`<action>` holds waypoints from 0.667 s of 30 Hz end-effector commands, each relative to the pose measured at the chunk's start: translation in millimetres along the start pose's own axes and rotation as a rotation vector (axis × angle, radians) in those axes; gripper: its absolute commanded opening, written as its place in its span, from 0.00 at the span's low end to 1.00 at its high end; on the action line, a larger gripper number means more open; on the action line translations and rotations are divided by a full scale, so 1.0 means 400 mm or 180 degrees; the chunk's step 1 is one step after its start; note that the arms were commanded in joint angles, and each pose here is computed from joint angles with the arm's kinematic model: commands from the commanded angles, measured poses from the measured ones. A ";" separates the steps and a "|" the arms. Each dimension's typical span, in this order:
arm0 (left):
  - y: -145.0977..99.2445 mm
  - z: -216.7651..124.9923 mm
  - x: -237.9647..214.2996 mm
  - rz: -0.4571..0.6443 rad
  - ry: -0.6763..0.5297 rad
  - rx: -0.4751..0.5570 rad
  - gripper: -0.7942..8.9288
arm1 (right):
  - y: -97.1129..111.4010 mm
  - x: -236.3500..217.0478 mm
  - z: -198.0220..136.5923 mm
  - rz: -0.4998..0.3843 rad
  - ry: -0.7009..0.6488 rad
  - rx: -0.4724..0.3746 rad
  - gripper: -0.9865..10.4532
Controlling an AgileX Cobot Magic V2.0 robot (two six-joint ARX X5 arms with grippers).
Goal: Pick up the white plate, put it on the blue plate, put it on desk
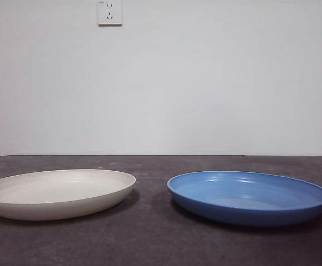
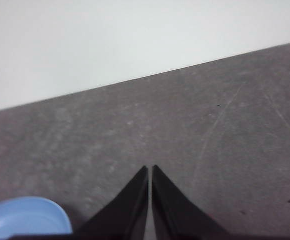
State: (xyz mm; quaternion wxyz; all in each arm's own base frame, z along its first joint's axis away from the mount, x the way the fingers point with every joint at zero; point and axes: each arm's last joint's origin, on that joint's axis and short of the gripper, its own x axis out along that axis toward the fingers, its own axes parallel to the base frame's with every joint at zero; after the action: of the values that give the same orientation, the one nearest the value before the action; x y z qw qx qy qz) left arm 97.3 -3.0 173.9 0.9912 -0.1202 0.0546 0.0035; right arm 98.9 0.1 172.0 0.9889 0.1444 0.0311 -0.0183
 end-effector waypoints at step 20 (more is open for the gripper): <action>-0.122 0.365 0.055 -0.1002 0.0216 -0.0158 0.10 | 0.118 0.078 0.263 0.1198 0.1166 0.0485 0.09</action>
State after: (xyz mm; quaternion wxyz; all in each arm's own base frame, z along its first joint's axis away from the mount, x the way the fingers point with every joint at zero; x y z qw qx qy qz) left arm 134.8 -14.8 316.3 0.9749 -0.1536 0.0748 -0.1425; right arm 136.7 13.4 276.1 0.9412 0.2216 0.1820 0.1789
